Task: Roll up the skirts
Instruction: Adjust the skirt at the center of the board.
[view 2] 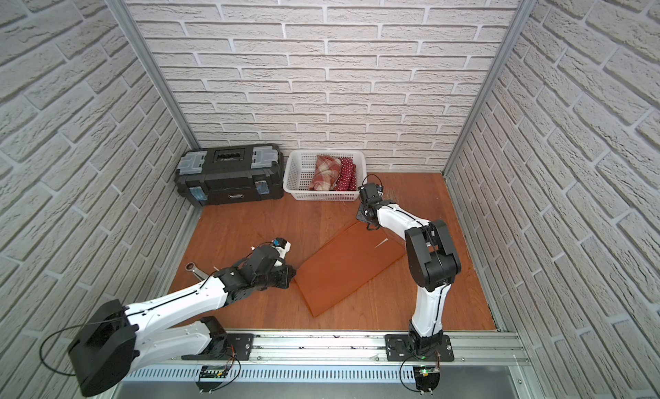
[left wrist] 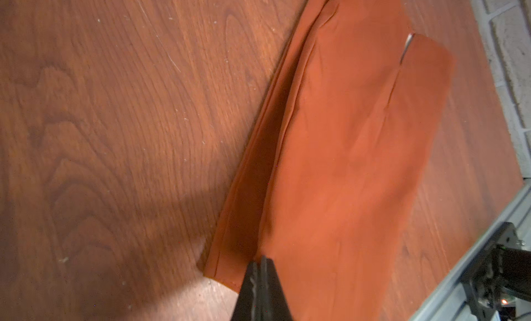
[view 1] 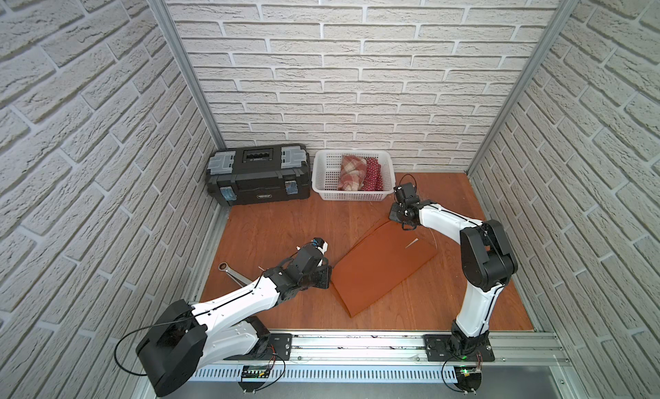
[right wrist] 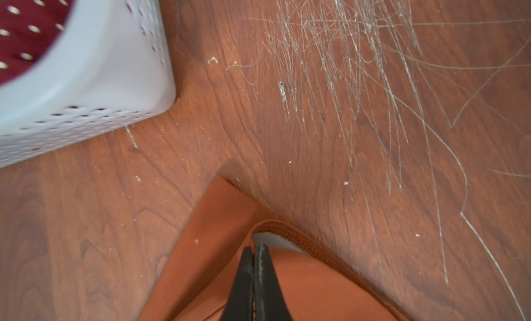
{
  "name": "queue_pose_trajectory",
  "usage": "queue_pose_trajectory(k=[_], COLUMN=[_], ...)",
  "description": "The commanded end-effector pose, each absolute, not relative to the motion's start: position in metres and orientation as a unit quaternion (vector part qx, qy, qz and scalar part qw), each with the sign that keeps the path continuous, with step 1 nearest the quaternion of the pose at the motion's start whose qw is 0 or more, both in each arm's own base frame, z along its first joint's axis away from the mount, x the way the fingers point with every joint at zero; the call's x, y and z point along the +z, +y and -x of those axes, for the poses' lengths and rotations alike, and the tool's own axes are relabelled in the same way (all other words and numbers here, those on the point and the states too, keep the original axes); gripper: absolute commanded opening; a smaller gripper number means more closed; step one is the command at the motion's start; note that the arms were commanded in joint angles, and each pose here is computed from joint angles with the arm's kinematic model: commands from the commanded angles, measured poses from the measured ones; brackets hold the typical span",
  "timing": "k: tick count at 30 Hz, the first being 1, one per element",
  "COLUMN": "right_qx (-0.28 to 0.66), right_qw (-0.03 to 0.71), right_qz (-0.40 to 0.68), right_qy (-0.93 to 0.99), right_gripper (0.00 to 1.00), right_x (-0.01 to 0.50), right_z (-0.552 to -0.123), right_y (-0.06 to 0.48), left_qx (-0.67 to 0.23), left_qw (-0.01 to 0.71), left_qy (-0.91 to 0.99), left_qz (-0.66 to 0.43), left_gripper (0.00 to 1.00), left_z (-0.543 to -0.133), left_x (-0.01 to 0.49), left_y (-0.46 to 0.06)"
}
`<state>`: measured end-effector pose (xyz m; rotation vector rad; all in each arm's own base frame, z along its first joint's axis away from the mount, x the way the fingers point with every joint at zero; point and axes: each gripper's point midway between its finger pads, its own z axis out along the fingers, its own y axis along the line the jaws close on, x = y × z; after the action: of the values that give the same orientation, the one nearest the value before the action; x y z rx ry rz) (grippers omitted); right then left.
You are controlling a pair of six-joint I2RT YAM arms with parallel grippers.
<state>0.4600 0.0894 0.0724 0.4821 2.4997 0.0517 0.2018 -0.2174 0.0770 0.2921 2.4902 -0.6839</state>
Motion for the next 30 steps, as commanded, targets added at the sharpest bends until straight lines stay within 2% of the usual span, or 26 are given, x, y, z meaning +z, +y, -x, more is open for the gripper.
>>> queue_pose_trajectory(k=[1,10,11,12,15,18,23,24,26,28,30], right_qx=[0.04,0.044,0.04,0.037,0.044,0.043,0.013,0.007,0.002,0.001,-0.004], right_qw=[0.32,0.293,0.29,0.289,0.288,0.304,0.276,0.265,0.25,0.23,0.195], right_qz=[-0.175,-0.153,-0.153,-0.152,-0.148,-0.14,-0.183,-0.194,-0.207,-0.209,-0.208], right_qy=[0.93,0.943,0.944,0.945,0.945,0.941,0.944,0.944,0.946,0.95,0.959], right_gripper=[0.02,0.06,0.09,0.17,0.3,0.37,0.35,0.31,0.17,0.05,0.02], right_x=[0.096,0.063,0.06,0.061,0.064,0.088,0.084,0.077,0.065,0.053,0.036], right_z=[-0.468,-0.49,-0.49,-0.49,-0.481,-0.463,-0.397,-0.38,-0.351,-0.327,-0.305], right_y=[0.098,0.119,0.118,0.117,0.119,0.115,0.086,0.08,0.07,0.065,0.063], left_qx=[-0.235,-0.196,-0.195,-0.199,-0.203,-0.189,-0.18,-0.18,-0.184,-0.193,-0.206], left_qw=[0.258,0.272,0.275,0.274,0.268,0.281,0.306,0.306,0.302,0.293,0.275], left_qy=[0.933,0.939,0.939,0.938,0.938,0.938,0.932,0.931,0.931,0.932,0.934], left_qz=[-0.09,-0.073,-0.072,-0.073,-0.079,-0.077,-0.077,-0.079,-0.085,-0.091,-0.1], left_gripper=[0.0,0.0,0.15,0.39,0.5,0.65,0.67,0.66,0.62,0.54,0.45], left_z=[-0.19,-0.2,-0.204,-0.207,-0.211,-0.217,-0.227,-0.229,-0.232,-0.234,-0.233], left_x=[0.063,0.039,0.039,0.04,0.045,0.053,0.065,0.064,0.061,0.055,0.045], left_y=[-0.201,-0.188,-0.19,-0.194,-0.203,-0.199,-0.194,-0.195,-0.2,-0.208,-0.217])
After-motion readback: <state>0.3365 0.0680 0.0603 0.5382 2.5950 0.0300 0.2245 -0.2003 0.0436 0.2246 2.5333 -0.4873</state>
